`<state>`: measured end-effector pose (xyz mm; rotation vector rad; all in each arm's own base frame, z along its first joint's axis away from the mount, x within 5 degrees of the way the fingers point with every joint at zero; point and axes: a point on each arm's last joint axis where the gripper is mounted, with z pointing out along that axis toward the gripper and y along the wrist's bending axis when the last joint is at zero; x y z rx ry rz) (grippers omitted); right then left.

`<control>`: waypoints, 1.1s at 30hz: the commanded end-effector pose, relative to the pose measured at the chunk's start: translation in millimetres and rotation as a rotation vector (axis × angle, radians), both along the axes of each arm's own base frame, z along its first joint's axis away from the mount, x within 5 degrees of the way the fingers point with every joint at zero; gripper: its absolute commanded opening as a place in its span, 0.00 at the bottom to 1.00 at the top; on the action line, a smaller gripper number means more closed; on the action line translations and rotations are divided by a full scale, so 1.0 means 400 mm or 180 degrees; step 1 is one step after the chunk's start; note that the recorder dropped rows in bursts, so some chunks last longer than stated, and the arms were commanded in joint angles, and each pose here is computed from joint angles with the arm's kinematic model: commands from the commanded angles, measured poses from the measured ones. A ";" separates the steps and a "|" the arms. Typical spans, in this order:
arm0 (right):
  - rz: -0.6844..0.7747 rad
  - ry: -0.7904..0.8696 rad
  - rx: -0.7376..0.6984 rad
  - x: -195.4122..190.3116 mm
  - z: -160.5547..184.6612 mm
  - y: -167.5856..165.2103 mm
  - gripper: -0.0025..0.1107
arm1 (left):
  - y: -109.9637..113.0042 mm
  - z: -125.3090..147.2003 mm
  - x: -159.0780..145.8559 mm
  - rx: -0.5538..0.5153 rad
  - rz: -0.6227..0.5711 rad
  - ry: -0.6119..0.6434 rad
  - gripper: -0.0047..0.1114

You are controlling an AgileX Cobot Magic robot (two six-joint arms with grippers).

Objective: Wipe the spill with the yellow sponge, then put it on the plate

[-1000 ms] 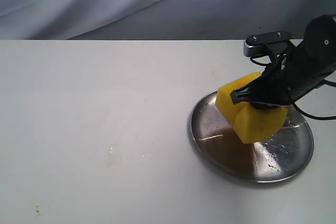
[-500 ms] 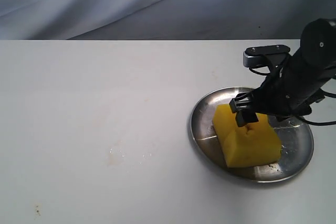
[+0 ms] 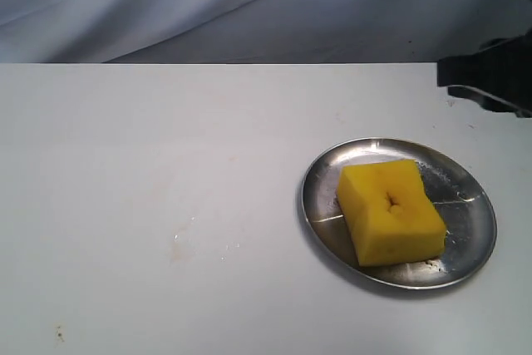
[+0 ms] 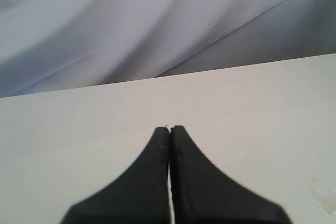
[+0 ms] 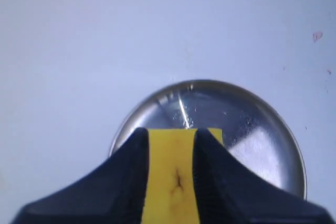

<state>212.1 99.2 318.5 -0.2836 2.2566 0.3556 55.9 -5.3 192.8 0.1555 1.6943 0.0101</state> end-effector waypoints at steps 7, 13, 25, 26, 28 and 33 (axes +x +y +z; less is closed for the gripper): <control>-0.0200 -0.0745 0.0498 -0.179 -0.002 -0.091 0.02 | 0.000 0.004 -0.001 -0.0028 0.0008 -0.0039 0.04; -0.0503 -0.0946 0.0461 -0.251 -0.062 -0.149 0.02 | 0.000 0.004 -0.001 -0.0028 0.0008 -0.0039 0.04; -0.0891 -0.1209 0.0838 -0.314 -0.202 -0.197 0.02 | 0.000 0.004 -0.001 -0.0028 0.0008 -0.0039 0.04; -0.0932 -0.1259 0.0854 -0.318 -0.216 -0.201 0.02 | 0.000 0.004 -0.001 -0.0028 0.0008 -0.0039 0.04; -0.1001 -0.1448 0.0842 -0.334 -0.250 -0.211 0.02 | 0.000 0.004 -0.001 -0.0028 0.0008 -0.0039 0.04; -0.0990 -0.1993 0.0608 -0.384 -0.286 -0.228 0.02 | 0.000 0.004 -0.001 -0.0028 0.0008 -0.0039 0.04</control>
